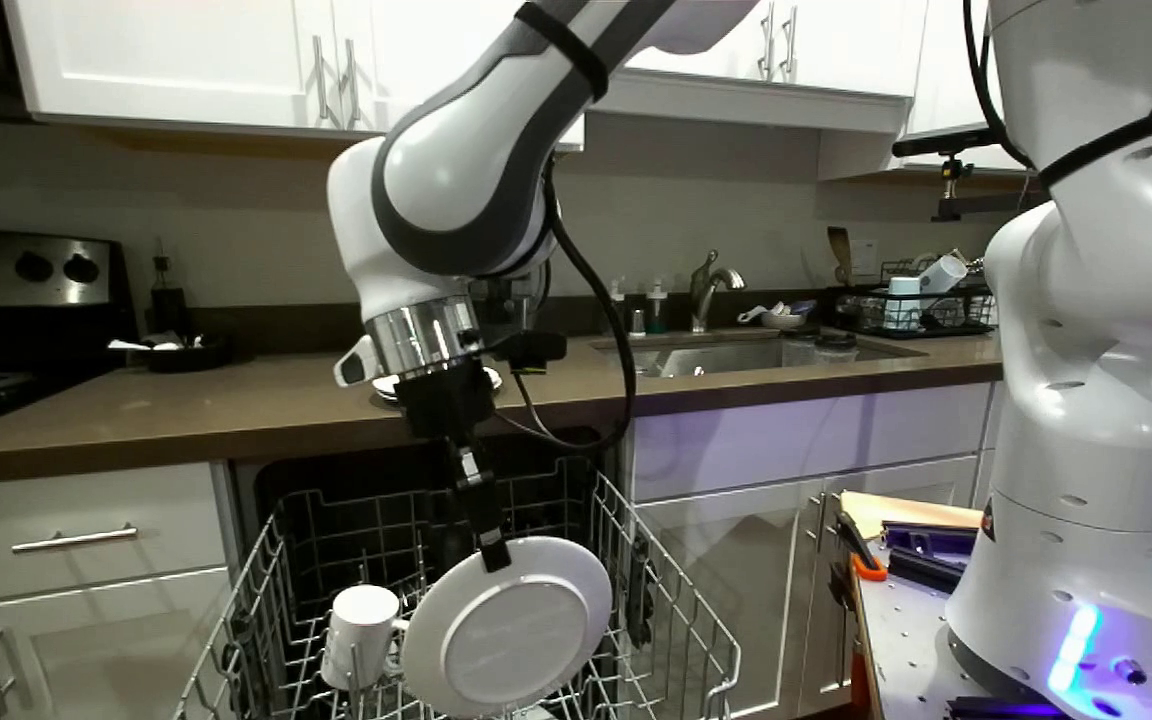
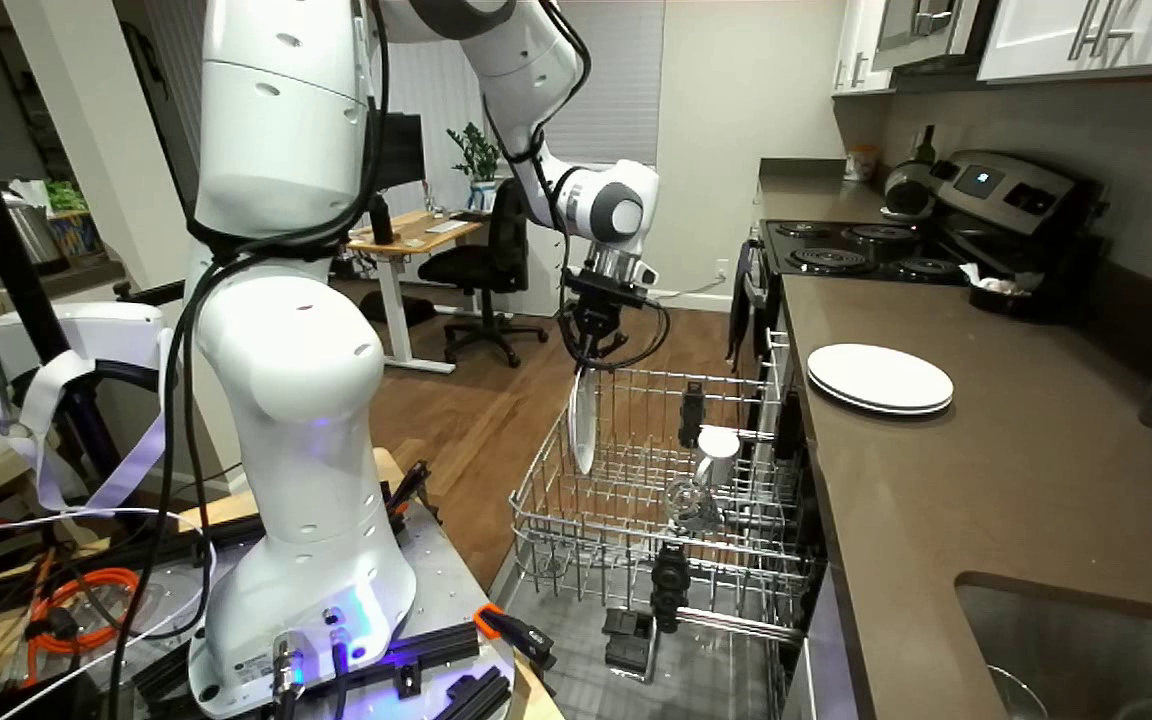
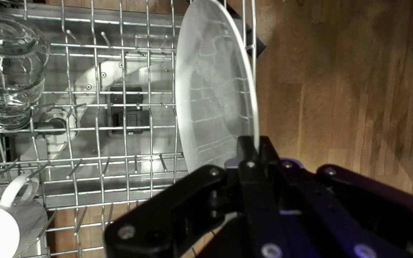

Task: Remove the topmost plate from the stack on the counter and put it inside the dishwasher

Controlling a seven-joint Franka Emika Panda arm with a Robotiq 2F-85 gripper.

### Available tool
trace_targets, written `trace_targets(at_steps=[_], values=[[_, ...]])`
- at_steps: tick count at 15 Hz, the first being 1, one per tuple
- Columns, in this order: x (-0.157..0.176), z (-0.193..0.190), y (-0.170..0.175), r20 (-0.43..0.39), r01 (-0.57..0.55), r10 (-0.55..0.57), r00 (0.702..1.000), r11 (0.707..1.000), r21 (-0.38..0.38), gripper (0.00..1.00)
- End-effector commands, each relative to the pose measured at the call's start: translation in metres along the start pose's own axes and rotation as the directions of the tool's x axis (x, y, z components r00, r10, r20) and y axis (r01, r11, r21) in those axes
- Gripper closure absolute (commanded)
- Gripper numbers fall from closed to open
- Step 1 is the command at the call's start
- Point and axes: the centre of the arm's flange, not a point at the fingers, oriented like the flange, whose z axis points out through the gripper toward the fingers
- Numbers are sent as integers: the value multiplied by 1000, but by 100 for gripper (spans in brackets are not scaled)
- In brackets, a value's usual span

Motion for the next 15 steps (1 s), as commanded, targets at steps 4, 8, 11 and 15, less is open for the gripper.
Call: trace_targets(at_steps=[4, 8, 11, 15], values=[[22, -2, 20, 12, 34, -34, 999, 997, 73, 95], [30, 3, 31, 14, -3, 2, 1000, 994, 105, 95], [34, 9, 35, 11, -14, 13, 1000, 993, 117, 95], [40, 18, 35, 15, -5, 3, 1000, 994, 110, 95]])
